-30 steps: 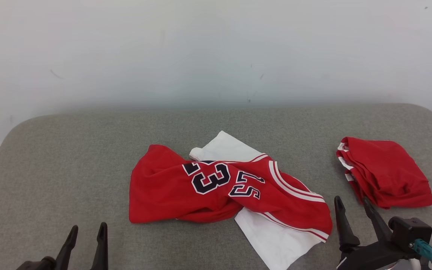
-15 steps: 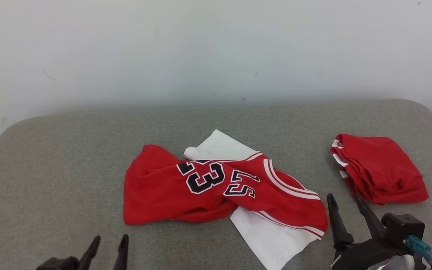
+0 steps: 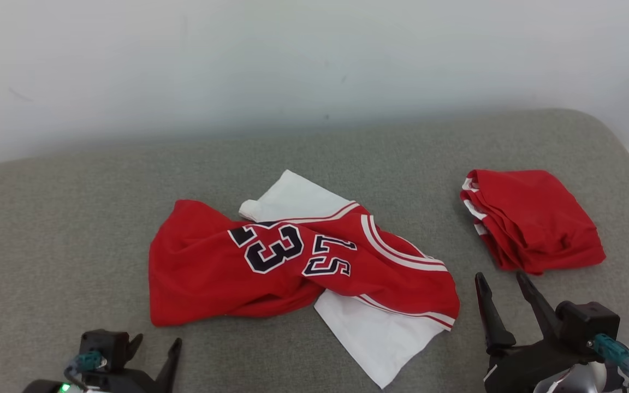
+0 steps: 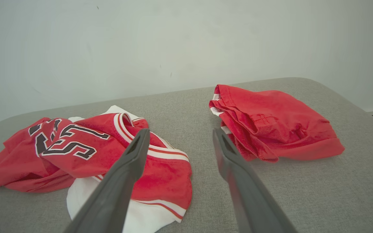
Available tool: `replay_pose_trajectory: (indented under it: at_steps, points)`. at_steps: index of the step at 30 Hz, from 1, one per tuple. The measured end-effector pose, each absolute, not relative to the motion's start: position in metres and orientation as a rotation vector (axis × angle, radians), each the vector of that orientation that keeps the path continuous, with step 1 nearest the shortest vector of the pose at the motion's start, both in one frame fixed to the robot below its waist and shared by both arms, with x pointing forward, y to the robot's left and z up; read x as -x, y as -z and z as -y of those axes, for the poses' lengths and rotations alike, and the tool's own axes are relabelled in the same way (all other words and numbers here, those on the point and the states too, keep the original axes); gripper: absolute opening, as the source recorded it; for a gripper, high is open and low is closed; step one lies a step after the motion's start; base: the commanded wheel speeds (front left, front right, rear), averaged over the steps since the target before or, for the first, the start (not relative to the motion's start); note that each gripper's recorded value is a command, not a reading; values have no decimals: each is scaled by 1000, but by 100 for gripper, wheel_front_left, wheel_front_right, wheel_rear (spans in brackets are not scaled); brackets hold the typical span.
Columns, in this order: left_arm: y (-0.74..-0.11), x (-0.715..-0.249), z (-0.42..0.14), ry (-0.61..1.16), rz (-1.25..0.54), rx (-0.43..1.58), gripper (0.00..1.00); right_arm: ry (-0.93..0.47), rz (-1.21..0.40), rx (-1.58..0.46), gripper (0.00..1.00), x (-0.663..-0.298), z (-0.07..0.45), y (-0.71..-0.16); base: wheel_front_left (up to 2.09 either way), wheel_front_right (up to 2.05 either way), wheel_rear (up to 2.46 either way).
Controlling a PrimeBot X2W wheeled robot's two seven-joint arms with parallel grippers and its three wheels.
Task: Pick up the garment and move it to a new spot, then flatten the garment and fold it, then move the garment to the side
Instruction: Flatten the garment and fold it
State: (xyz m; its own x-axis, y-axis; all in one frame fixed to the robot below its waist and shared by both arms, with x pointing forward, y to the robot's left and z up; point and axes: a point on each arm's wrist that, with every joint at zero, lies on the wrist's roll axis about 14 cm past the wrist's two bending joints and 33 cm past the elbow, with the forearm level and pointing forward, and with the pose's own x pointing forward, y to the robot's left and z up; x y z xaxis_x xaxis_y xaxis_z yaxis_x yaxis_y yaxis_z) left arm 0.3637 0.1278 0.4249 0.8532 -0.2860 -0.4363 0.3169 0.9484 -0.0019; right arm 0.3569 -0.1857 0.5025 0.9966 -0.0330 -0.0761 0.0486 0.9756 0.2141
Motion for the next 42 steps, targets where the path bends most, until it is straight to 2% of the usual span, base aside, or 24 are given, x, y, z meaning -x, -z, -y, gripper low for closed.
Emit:
replay_pose_trajectory:
  at_steps: [7, 17, 18, 19, 20, 21, 22, 32, 38, 42]
  points:
    - [-398, -388, -143, 323, -552, -208, 100, 73, -69, -198, 100, -367, 199, -504, 0, 0, 0]
    - [-381, -408, -113, 416, -591, -242, 100, 144, -107, -184, 100, -367, 223, -491, 0, 0, 0]
    - [-381, -411, -113, 409, -588, -241, 89, 146, -105, -183, 100, -368, 224, -491, 0, 0, 0]
    - [-381, -412, -113, 404, -588, -239, 54, 147, -106, -183, 100, -368, 224, -490, 0, 0, 0]
    - [-380, -413, -114, 393, -586, -237, 36, 147, -109, -183, 100, -368, 223, -489, 0, 0, 0]
    - [-379, -412, -116, 390, -589, -240, 5, 144, -110, -184, 100, -369, 223, -489, 0, 0, 0]
    - [-379, -412, -117, 387, -585, -248, 0, 142, -110, -186, 100, -369, 221, -489, 0, 0, 0]
    - [-394, -411, -125, 467, -551, -379, 0, 123, -102, -195, 100, -370, 214, -491, 0, 0, 0]
    - [-428, -423, -122, 551, -488, -586, 0, 115, -94, -205, 100, -369, 209, -493, 0, 0, 0]
    - [-457, -444, -122, 543, -460, -704, 0, 103, -96, -207, 100, -369, 204, -493, 0, 0, 0]
